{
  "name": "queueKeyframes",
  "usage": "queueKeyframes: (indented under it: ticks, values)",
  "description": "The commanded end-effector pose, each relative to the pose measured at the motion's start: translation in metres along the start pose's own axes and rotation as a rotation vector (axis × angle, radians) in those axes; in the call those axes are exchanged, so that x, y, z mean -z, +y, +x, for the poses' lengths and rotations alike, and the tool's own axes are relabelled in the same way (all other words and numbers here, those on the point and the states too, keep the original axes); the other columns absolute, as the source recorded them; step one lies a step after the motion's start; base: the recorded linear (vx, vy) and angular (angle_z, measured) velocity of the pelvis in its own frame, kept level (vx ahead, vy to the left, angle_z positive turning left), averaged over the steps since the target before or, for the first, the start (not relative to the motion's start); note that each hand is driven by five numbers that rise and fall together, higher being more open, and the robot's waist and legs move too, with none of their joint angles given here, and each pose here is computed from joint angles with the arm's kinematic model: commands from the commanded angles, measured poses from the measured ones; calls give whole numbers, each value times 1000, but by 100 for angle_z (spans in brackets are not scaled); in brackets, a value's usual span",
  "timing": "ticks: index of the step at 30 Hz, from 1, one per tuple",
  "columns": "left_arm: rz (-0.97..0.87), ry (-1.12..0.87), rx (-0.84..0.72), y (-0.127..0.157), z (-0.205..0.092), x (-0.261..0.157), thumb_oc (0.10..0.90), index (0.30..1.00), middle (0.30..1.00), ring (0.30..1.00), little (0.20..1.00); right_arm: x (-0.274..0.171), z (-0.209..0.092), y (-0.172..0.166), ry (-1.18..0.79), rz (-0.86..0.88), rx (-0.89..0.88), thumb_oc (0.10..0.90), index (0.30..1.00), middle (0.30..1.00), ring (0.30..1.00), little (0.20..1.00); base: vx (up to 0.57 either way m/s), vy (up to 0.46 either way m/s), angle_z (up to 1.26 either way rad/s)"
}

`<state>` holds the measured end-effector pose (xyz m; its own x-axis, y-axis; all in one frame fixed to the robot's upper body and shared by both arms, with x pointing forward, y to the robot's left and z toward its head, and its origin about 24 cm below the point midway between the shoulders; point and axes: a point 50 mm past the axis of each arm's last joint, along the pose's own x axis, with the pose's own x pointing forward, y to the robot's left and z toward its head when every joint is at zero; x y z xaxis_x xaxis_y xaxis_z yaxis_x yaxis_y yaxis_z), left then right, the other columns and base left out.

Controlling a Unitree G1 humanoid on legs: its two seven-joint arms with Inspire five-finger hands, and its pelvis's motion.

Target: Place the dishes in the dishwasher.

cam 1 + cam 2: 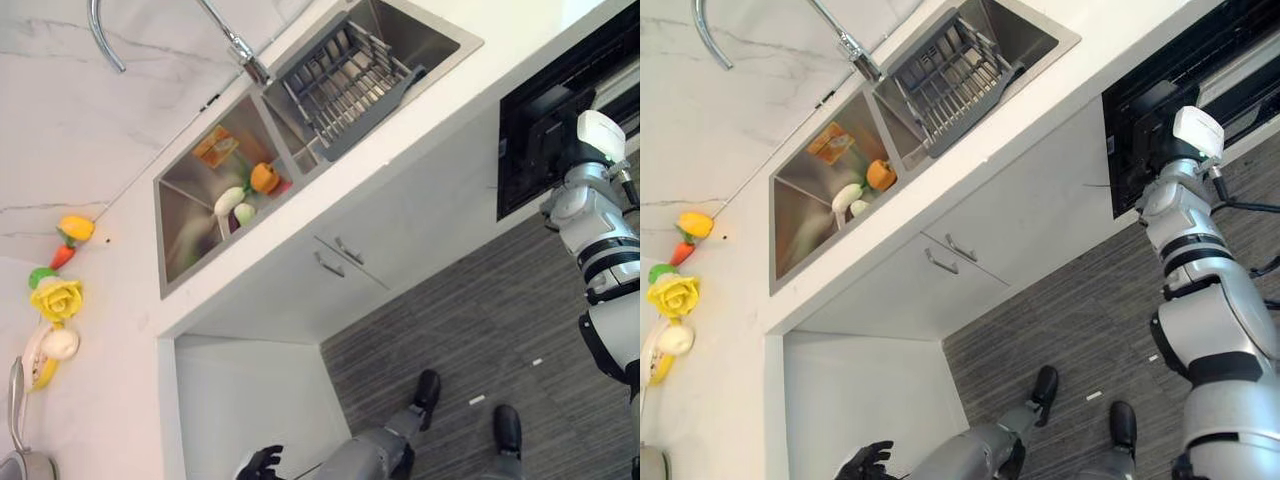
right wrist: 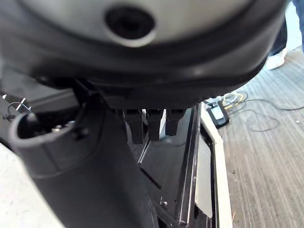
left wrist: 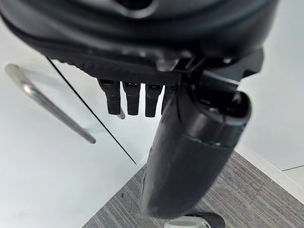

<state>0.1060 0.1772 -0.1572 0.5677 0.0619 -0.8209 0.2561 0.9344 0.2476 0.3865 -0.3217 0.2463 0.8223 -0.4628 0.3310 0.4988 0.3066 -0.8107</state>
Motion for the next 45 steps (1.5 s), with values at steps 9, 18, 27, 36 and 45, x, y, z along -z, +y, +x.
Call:
queueKeyframes:
  ticks: [9,18,27,36,45]
  values:
    - [191,-29,-63,43,6,-10,800,900,900,900,900,-111,1,-107,-478,335,403,800,900,900,900,900,-8,22,-16]
    - [121,-108,-95,55,11,-34,800,900,900,900,900,-115,5,-126,-475,304,433,800,900,900,900,900,18,16,4]
    - [72,-115,-105,53,11,-35,800,900,900,900,900,-98,7,-121,-404,354,440,800,900,900,900,900,60,18,7]
    - [-71,-61,-81,18,16,-40,800,900,900,900,900,57,-56,6,5,615,295,800,900,900,900,900,-19,-63,48]
    - [-96,65,-178,51,15,-20,800,900,900,900,900,226,-263,156,952,508,-270,800,900,900,900,900,21,-83,-27]
